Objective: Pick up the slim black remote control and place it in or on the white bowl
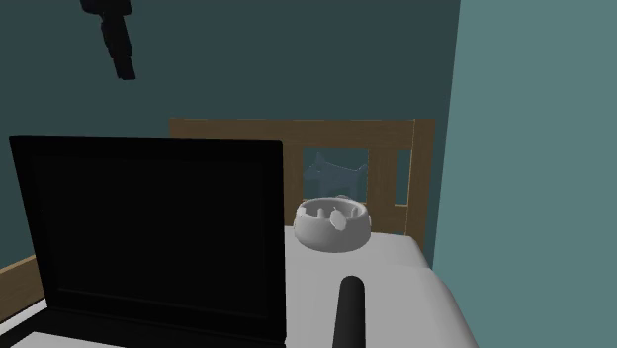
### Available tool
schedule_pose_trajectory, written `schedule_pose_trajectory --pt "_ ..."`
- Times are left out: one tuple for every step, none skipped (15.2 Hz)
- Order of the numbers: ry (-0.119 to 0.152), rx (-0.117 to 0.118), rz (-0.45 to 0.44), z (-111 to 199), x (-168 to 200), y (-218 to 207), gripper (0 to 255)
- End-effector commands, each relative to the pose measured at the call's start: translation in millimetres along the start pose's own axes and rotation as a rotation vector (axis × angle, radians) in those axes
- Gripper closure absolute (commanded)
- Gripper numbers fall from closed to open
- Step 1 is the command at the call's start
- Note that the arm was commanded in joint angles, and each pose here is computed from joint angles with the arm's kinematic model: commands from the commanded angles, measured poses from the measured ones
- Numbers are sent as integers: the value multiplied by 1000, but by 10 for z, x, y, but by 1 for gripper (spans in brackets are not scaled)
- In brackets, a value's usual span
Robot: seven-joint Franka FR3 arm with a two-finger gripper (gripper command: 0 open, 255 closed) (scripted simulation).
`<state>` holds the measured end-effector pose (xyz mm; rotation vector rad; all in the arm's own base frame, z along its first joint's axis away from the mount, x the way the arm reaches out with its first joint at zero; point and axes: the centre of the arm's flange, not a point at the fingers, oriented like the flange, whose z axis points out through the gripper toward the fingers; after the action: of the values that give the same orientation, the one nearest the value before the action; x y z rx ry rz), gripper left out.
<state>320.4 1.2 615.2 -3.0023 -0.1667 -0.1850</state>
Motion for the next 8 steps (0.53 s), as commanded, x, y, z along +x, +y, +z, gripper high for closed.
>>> schedule_pose_trajectory --pt "0 0 0 0 0 0 0" --pt "-5 0 -15 61 12 117 0" --pt "-9 0 -31 121 25 234 0" --pt "-14 0 -46 182 40 351 0" --pt "-19 0 -61 243 56 467 0" --pt "-23 0 -77 304 74 584 0" --pt "-28 0 -92 365 94 700 0" --pt "-32 0 -108 426 115 815 0"
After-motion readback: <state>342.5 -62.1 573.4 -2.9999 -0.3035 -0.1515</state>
